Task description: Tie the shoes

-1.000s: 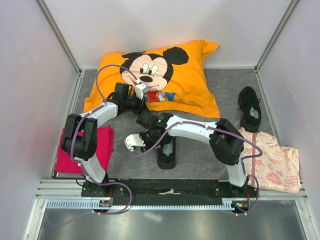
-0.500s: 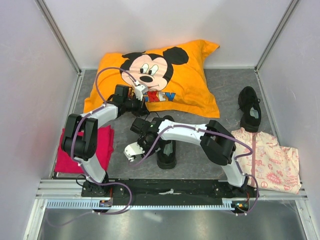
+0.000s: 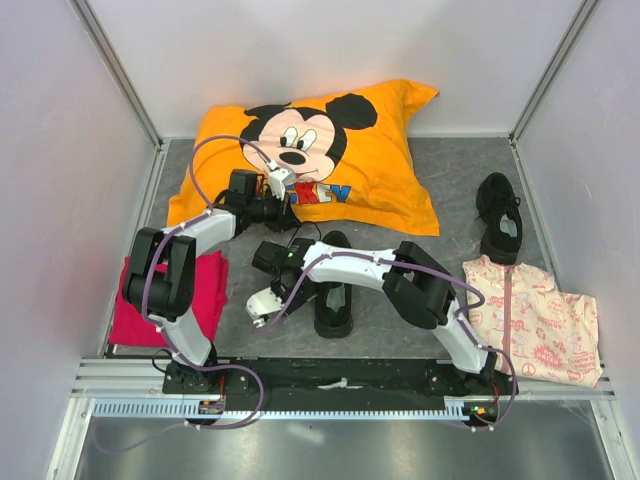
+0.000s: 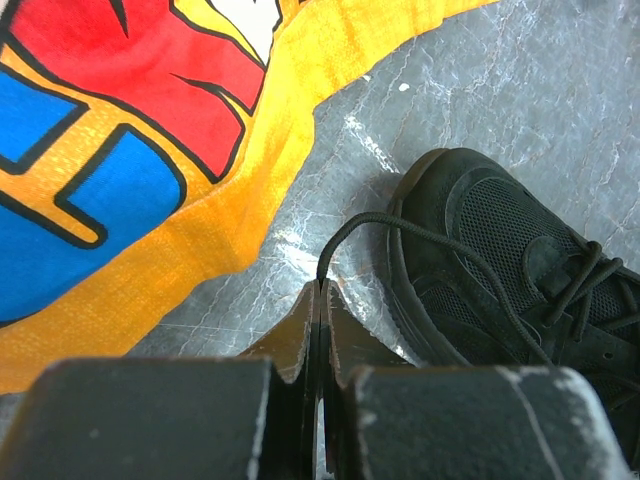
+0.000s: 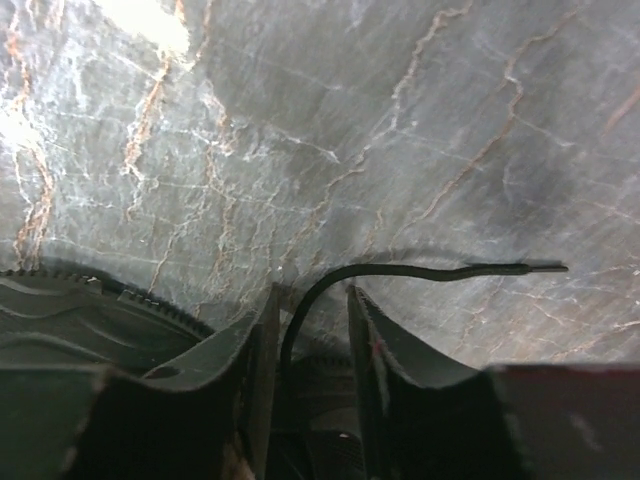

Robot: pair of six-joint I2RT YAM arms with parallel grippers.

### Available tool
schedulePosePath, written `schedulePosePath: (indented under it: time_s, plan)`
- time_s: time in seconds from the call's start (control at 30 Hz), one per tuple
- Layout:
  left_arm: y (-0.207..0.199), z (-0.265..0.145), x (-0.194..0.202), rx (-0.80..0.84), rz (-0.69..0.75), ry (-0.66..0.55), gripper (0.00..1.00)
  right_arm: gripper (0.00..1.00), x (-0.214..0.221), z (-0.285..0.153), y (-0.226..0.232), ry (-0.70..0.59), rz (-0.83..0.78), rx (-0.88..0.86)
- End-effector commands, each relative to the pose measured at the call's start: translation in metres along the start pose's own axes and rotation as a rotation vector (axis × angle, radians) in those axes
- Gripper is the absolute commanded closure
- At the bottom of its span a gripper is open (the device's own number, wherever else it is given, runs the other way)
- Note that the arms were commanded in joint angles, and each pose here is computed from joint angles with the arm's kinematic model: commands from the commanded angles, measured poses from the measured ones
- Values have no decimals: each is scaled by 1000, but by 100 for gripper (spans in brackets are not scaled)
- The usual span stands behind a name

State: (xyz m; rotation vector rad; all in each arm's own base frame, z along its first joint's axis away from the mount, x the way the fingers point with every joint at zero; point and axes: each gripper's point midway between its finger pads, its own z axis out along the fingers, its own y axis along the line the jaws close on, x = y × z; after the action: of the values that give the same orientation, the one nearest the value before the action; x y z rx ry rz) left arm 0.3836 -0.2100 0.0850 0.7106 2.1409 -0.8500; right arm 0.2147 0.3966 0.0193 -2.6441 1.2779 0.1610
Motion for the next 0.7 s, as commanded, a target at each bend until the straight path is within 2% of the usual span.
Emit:
schedulePosePath:
  time_s: [0.0, 0.03, 0.07, 0.17, 0.4, 0.6, 0.67]
  plan:
    - [-7, -3, -13, 30, 7, -54, 99, 62, 12, 11, 1, 91, -29, -30]
    - [-8, -3, -13, 33, 7, -54, 99, 65, 13, 13, 1, 99, -32, -33]
    - [-9, -3, -13, 37, 7, -56, 98, 76, 9, 12, -2, 90, -32, -26]
    - [-10, -3, -12, 45, 12, -58, 99, 100, -7, 6, -11, 38, -18, -7]
    - [-14, -8, -26, 57, 45, -68, 98, 100, -41, -51, -32, -101, 81, 88]
    - [-22, -27, -33, 51, 72, -57, 98, 100, -37, -108, -24, -173, 170, 151]
    - [-28, -34, -31, 58, 86, -46, 98, 100, -26, -115, -16, -168, 209, 144]
